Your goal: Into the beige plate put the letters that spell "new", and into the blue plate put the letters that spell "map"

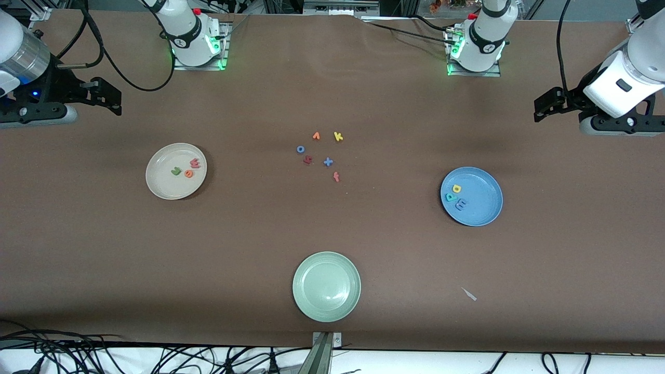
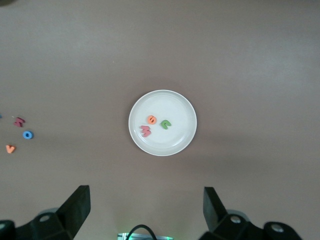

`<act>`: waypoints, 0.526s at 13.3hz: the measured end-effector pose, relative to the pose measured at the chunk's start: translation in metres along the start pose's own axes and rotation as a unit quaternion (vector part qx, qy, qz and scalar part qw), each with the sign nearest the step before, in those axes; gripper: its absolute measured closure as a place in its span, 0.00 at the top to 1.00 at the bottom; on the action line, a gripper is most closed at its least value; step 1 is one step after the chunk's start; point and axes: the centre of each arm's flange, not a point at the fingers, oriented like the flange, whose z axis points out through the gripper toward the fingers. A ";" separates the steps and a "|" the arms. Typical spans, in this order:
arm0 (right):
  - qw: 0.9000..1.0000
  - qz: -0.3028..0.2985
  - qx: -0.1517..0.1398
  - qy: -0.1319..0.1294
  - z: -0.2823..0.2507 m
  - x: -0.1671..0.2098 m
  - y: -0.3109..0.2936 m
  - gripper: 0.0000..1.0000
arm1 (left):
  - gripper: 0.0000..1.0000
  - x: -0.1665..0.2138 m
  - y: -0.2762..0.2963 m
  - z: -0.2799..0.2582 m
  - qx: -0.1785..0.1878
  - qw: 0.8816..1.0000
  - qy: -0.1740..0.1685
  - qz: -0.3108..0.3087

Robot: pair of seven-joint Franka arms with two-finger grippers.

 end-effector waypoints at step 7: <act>0.999 0.030 0.016 0.011 -0.001 0.002 0.006 1.00 | 1.00 0.000 0.000 0.000 0.000 1.000 0.000 0.000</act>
